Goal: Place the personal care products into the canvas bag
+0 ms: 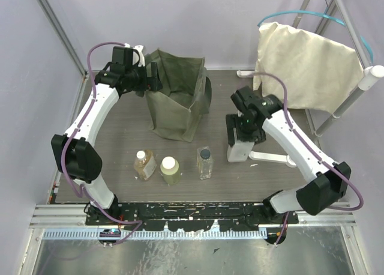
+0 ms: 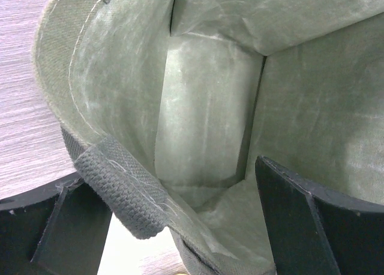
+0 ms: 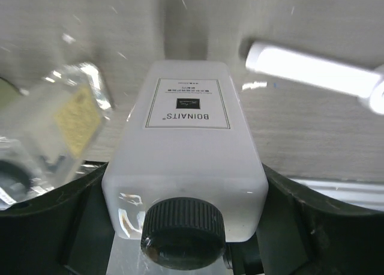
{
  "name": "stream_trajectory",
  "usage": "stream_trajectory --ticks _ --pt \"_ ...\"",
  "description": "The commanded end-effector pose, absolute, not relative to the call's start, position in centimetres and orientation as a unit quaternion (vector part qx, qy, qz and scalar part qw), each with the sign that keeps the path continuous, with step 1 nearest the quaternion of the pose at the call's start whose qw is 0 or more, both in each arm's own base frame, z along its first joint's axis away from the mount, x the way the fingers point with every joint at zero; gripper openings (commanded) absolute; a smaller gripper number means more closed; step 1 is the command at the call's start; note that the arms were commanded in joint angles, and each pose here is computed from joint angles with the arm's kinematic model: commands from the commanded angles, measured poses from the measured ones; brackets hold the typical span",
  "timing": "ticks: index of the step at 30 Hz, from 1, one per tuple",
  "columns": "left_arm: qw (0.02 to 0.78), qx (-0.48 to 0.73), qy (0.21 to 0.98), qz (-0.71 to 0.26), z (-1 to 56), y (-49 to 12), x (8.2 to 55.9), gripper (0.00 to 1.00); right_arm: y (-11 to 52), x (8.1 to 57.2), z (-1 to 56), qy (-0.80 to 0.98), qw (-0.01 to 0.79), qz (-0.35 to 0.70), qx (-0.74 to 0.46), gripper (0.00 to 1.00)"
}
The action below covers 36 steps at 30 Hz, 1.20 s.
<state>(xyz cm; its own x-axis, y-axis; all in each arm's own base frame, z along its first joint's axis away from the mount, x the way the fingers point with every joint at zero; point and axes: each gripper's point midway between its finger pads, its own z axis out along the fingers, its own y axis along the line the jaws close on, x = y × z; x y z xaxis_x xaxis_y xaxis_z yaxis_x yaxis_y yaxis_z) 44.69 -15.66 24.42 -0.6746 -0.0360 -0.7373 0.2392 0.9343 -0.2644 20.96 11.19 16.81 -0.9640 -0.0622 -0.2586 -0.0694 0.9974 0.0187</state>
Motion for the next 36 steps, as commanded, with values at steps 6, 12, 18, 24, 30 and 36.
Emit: stream_trajectory --ticks 6,12,18,24,30,36 --pt "0.382 0.061 0.907 -0.169 23.7 -15.1 43.1 0.98 14.8 30.5 34.2 0.902 0.415 0.11 -0.038 0.01" --pt "0.38 0.064 0.906 -0.173 23.6 -15.2 42.7 0.98 18.4 34.1 41.6 0.827 0.525 0.187 -0.079 0.01" --pt "0.384 0.059 0.903 -0.183 23.7 -15.4 42.2 0.98 21.4 36.3 49.5 0.743 0.611 0.246 -0.122 0.01" --pt "0.386 0.055 0.903 -0.181 23.7 -15.1 41.6 0.98 23.1 36.4 56.0 0.665 0.671 0.291 -0.155 0.01" --pt "0.388 0.057 0.901 -0.186 23.9 -15.2 41.3 0.98 24.2 35.7 58.8 0.619 0.693 0.323 -0.177 0.01" --pt "0.389 0.058 0.898 -0.199 24.3 -15.6 41.2 0.98 25.7 37.7 56.4 0.636 0.673 0.331 -0.181 0.01"
